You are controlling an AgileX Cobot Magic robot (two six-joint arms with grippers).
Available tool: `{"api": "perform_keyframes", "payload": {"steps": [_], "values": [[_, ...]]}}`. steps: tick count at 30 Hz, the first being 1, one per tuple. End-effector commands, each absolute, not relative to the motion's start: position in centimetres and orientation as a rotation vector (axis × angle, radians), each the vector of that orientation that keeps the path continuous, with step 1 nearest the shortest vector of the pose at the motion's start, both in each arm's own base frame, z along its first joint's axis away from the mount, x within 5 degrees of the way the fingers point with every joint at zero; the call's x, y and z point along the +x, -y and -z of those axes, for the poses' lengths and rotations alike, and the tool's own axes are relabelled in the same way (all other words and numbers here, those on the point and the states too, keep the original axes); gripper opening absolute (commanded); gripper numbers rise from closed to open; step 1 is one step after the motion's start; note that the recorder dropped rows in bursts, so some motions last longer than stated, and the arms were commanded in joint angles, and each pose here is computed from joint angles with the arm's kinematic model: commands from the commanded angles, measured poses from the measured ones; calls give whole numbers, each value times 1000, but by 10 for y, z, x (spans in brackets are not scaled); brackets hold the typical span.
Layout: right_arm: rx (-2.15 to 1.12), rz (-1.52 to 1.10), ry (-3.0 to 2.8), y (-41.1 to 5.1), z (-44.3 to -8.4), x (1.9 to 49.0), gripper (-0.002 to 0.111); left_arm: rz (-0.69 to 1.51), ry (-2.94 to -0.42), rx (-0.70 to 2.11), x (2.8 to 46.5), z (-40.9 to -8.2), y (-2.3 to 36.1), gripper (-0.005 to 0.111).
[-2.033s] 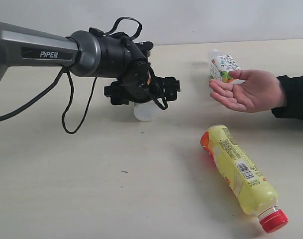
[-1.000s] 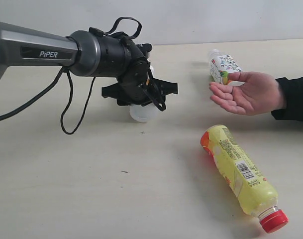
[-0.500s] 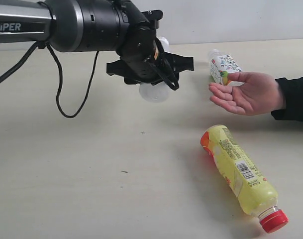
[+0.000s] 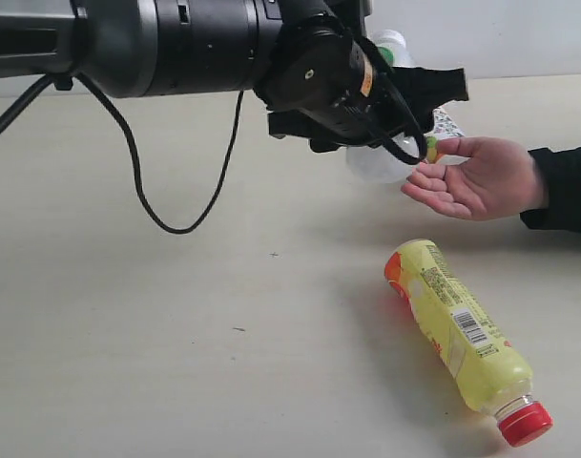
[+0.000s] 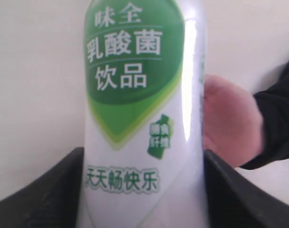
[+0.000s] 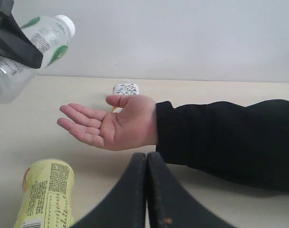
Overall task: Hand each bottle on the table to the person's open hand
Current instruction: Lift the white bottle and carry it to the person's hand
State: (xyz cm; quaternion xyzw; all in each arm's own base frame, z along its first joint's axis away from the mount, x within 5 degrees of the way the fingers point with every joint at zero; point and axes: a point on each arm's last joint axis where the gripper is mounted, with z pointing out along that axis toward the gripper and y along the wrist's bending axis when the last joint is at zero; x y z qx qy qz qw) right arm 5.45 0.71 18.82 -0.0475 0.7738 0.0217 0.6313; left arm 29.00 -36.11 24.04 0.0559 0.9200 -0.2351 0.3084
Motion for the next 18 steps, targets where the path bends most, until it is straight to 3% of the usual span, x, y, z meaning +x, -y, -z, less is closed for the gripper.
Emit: {"api": "perform_keyframes", "payload": {"steps": [1,9,18], "values": [[-101,-46,-1765,-7,-187,54,0,813,-2373,72,278,-251,377,3],[-101,-46,-1765,-7,-187,54,0,911,-2369,-6,271,-251,386,2],[-101,-46,-1765,-7,-187,54,0,663,-2440,140,267,-233,423,0]]}}
